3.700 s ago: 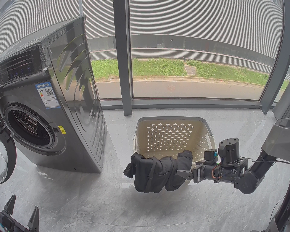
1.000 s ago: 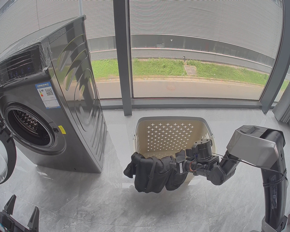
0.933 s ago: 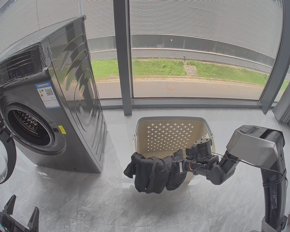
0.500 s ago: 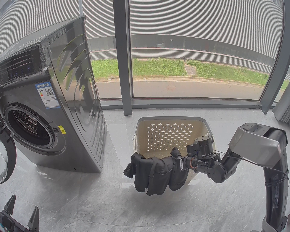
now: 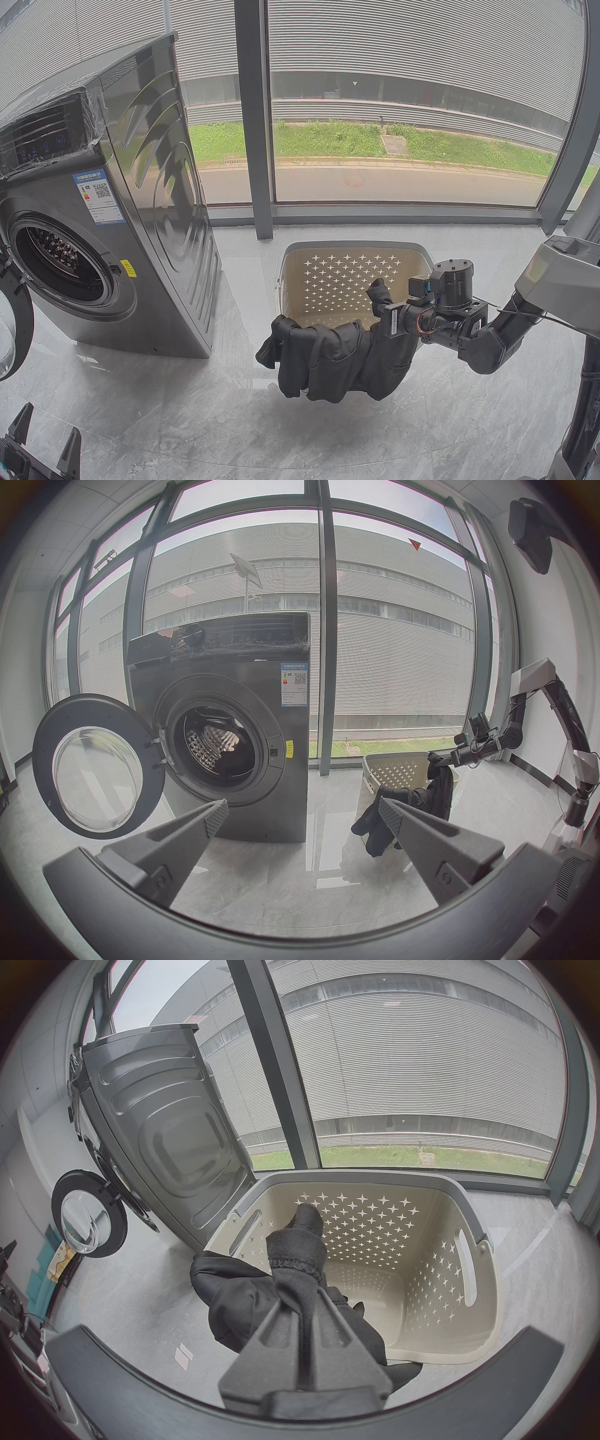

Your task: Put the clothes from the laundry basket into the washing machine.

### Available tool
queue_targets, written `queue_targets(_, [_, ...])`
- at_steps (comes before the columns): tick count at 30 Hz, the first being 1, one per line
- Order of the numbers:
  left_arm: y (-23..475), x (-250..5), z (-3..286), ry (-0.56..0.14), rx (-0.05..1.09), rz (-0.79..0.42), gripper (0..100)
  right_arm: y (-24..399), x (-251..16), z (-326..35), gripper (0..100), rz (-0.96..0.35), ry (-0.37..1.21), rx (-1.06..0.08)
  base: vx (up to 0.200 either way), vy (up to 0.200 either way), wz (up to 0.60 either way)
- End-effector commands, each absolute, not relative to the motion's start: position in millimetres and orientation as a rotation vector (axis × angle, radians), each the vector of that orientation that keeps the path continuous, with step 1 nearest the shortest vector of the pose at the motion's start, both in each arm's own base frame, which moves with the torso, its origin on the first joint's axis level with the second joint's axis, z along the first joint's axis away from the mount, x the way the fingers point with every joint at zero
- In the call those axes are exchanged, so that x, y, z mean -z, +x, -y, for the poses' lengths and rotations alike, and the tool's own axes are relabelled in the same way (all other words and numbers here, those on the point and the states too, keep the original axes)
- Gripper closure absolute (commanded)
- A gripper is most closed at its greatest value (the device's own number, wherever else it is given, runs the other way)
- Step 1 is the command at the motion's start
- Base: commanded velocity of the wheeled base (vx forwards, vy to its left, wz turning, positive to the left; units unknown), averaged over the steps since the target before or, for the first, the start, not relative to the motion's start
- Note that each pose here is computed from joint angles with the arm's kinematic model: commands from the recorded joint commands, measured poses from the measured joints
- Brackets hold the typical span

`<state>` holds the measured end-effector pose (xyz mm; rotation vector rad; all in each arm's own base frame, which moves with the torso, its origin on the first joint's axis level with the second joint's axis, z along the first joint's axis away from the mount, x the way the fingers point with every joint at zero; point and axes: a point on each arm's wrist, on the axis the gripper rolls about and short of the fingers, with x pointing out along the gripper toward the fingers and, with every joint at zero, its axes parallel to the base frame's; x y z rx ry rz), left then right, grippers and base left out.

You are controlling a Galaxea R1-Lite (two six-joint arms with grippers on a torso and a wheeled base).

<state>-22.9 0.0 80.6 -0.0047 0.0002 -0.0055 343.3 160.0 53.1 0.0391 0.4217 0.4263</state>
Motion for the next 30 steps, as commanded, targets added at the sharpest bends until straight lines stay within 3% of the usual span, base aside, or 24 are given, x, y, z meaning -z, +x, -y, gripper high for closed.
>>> queue_targets(1, [-23,-76,0,-0.006,0.006,-0.003,0,349,-24,-161,100,-0.464,0.027,-0.419,0.0,0.0,0.0])
queue_targets(2, [-23,-76,0,-0.006,0.005,-0.003,0,350,-20,-162,0,-0.47,0.025,-0.417,0.0,0.0,0.0])
queue_targets(23, [-23,-76,0,-0.008,0.006,-0.003,0,369,29,-176,0,-0.57,-0.022,-0.437,0.0,0.0,0.0])
queue_targets(30, [-23,-76,0,-0.006,0.005,-0.003,0,373,33,-176,0,-0.57,-0.02,-0.433,0.0,0.0,0.0])
